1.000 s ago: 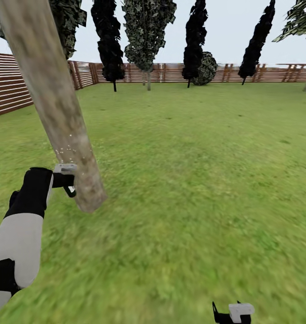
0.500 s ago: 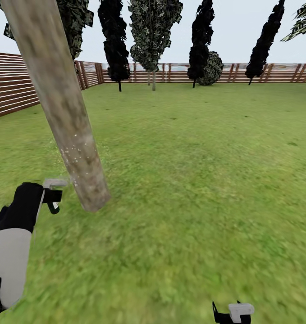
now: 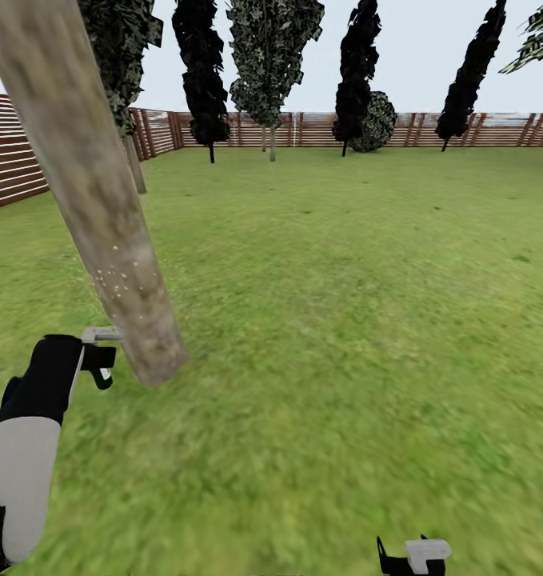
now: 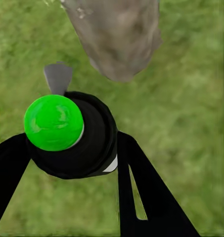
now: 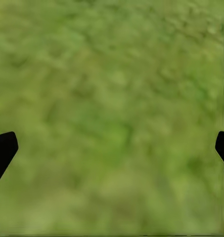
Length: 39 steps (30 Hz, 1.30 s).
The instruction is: In the garden, pick up the pesticide atomizer on the floor and spray pesticide onto both trees until each tree trunk is fully covered.
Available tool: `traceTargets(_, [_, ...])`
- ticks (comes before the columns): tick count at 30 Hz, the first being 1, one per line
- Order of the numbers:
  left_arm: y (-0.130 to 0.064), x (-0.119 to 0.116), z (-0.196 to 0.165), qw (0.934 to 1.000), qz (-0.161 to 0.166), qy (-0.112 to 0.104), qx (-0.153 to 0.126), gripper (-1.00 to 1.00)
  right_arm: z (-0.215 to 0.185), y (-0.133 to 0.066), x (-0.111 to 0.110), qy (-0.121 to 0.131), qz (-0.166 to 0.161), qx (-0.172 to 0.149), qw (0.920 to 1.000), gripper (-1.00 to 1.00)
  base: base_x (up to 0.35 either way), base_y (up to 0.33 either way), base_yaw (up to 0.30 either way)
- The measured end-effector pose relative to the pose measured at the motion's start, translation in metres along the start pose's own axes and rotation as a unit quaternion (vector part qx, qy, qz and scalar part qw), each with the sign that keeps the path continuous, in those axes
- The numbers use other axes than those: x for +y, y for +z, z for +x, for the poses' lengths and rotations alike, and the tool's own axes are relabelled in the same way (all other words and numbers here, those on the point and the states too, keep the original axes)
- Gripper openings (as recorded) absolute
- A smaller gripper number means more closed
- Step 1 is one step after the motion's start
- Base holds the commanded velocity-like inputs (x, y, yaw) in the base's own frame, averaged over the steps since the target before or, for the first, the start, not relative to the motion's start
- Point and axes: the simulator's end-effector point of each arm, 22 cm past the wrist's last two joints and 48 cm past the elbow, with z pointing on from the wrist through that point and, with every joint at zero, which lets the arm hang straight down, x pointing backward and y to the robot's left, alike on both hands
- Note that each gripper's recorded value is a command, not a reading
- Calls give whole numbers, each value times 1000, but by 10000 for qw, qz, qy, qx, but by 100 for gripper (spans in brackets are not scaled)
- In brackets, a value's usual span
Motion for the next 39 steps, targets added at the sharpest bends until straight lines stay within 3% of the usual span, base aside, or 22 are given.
traceTargets(2, [9,2,29,9998,-22,77,206,-100,0,0,0,0,-1,-1,10000,100,-24,-28,0])
traceTargets(4, [13,-3,34,9998,12,143,114,-100,0,0,0,1,1,-1,10000,100,-3,-4,0])
traceTargets(6, [14,-43,34,9994,314,103,82,-100,0,0,0,2,2,-1,10000,100,0,0,0])
traceTargets(8, [13,-63,31,9990,434,112,55,-100,0,0,0,1,1,-2,10000,100,0,0,0])
traceTargets(11, [12,-43,30,9996,275,18,28,-100,0,0,0,0,0,-2,10000,100,0,0,35])
traceTargets(14, [13,0,39,9990,72,-430,55,-100,0,0,0,1,0,-3,10000,100,0,0,232])
traceTargets(33, [15,-3,43,9988,101,-468,84,-100,0,0,0,5,4,-3,10000,100,160,-168,68])
traceTargets(36, [20,7,71,9986,23,-449,288,-100,0,0,0,4,3,-2,10000,100,112,-41,5])
traceTargets(39, [22,-4,76,9985,116,-438,323,-100,0,0,0,6,5,-2,10000,100,8,-3,109])
